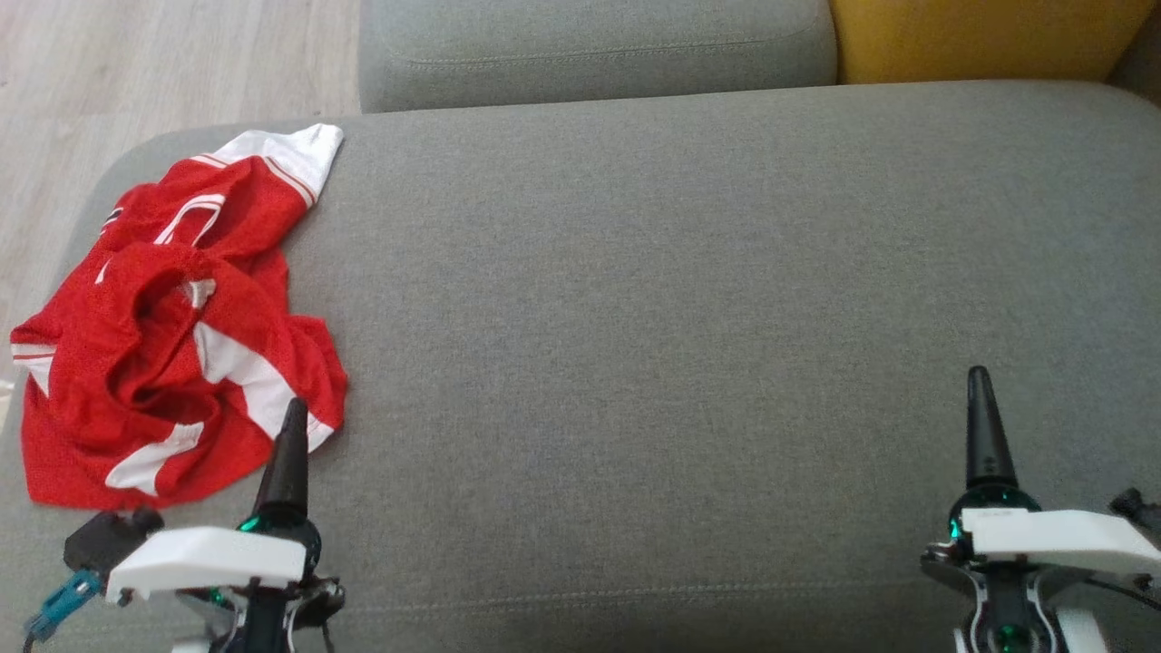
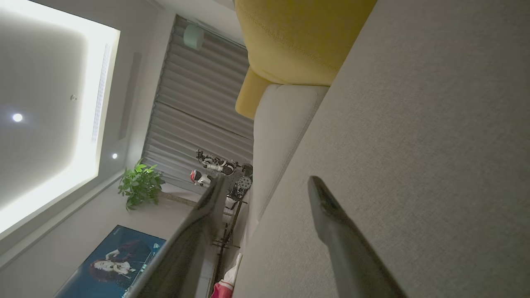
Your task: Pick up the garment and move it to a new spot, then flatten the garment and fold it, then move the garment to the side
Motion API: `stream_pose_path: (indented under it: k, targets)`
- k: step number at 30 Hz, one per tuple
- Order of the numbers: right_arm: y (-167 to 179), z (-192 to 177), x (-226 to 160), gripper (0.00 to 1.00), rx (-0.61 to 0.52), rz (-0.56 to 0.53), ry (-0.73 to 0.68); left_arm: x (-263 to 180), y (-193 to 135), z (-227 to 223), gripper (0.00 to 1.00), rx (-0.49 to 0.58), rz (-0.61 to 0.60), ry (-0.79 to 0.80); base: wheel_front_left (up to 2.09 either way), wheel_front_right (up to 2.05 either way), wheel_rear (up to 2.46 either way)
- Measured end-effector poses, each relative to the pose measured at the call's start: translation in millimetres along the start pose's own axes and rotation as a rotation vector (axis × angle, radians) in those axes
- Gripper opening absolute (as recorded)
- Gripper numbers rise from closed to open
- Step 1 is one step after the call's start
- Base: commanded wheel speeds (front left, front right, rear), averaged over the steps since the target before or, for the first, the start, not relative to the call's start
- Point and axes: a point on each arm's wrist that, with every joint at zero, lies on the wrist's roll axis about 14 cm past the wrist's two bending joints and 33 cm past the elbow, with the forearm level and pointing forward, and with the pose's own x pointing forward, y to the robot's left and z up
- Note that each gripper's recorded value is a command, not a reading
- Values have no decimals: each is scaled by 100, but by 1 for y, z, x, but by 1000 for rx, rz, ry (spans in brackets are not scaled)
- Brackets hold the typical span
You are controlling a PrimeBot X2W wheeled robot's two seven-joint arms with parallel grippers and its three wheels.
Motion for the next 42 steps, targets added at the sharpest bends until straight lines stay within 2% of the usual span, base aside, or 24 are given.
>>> stream_pose_path:
  k: [25,42]
  targets:
    - [35,-20,4,100,-323,122,25,1,-35,1,100,329,-84,-51,0,0,0]
    - [53,-20,3,100,-528,193,-14,-1,-57,9,100,533,-135,-131,0,0,0]
